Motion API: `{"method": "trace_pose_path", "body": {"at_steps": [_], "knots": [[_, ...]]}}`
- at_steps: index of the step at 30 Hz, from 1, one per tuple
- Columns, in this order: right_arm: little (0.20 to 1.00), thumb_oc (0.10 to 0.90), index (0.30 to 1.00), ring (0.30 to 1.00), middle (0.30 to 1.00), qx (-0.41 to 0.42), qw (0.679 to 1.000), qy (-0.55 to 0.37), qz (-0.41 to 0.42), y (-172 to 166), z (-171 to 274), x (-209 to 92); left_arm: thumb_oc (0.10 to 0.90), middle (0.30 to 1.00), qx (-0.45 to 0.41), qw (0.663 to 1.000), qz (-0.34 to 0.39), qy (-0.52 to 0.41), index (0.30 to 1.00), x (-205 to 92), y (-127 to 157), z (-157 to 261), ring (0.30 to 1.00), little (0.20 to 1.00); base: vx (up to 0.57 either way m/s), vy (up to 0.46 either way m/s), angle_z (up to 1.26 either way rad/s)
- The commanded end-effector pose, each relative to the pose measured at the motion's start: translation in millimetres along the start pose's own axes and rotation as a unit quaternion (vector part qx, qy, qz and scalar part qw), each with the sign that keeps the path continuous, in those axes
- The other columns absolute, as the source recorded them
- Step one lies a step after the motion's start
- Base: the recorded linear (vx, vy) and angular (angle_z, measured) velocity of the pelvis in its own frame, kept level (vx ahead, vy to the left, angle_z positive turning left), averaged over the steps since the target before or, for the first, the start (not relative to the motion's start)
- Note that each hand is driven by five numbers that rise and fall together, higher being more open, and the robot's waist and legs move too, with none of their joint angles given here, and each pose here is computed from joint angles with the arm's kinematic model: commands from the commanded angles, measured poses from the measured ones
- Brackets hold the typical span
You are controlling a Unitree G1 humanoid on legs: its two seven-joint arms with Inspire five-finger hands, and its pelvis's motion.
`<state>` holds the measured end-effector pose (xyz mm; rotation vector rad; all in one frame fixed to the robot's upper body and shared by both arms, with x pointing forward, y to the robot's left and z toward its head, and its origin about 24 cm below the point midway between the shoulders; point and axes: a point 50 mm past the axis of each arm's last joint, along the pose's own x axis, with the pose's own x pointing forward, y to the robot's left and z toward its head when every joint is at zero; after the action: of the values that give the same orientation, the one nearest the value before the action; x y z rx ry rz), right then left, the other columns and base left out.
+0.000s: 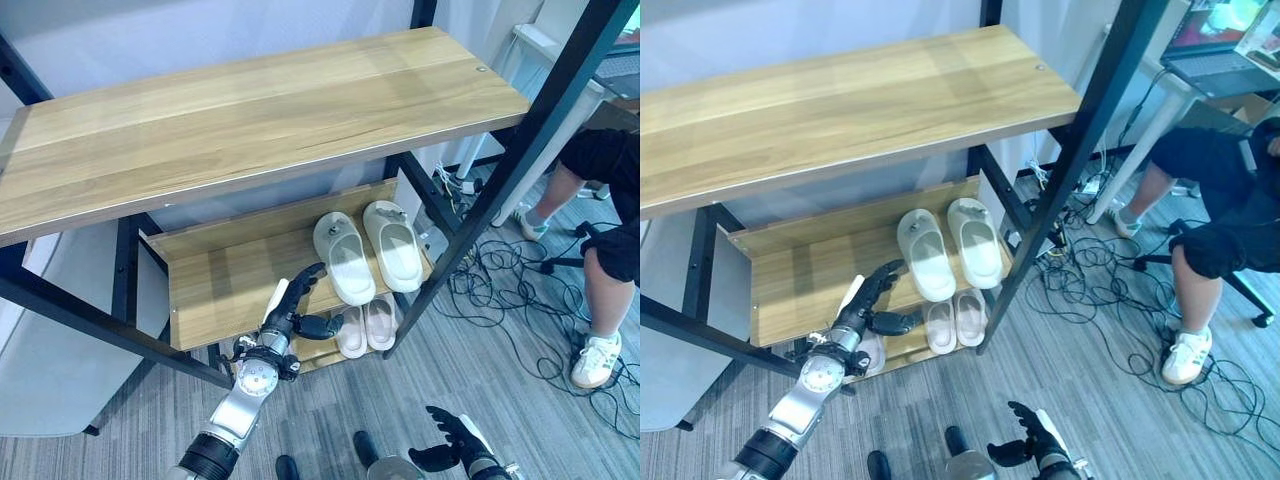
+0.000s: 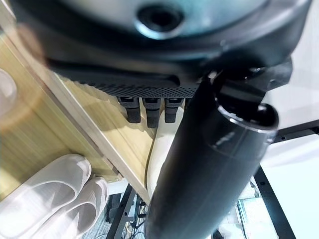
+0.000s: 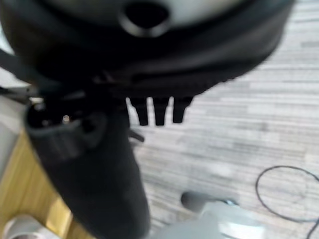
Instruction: Arrange the slippers neatly on the shoe rack.
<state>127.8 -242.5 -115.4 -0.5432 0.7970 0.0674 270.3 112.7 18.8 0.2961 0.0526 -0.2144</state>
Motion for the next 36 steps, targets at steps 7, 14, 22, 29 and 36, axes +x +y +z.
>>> {"method": "trace_pose_path", "body": {"at_steps": [7,14,22,29,36], "knots": [[0.9,0.8,0.9,0.9,0.9,-0.005,1.0,-0.024,-0.013,0,4,0,0.8,0.9,-0.024,0.991,-0.045,-0.124,0.9,27,-28,60,0.9,0.9,0.0,0.0,0.0],[0.9,0.8,0.9,0.9,0.9,-0.007,1.0,-0.024,-0.013,0,4,0,0.8,0.9,-0.023,0.987,-0.064,-0.144,0.9,35,-41,75,0.9,0.9,0.0,0.0,0.0],[0.9,0.8,0.9,0.9,0.9,-0.016,1.0,-0.015,-0.01,-2,-2,-3,0.8,0.9,0.003,0.981,-0.082,-0.174,0.9,46,-52,96,0.9,0.9,0.0,0.0,0.0],[0.9,0.8,0.9,0.9,0.9,-0.02,1.0,-0.003,-0.008,-3,-9,-5,0.8,0.9,0.01,0.982,-0.069,-0.178,0.9,51,-45,100,0.9,0.9,0.0,0.0,0.0],[0.9,0.8,0.9,0.9,0.9,-0.016,1.0,0.004,-0.006,-2,-11,-5,0.8,0.9,0.009,0.982,-0.054,-0.183,0.9,51,-36,102,0.9,0.9,0.0,0.0,0.0]]}}
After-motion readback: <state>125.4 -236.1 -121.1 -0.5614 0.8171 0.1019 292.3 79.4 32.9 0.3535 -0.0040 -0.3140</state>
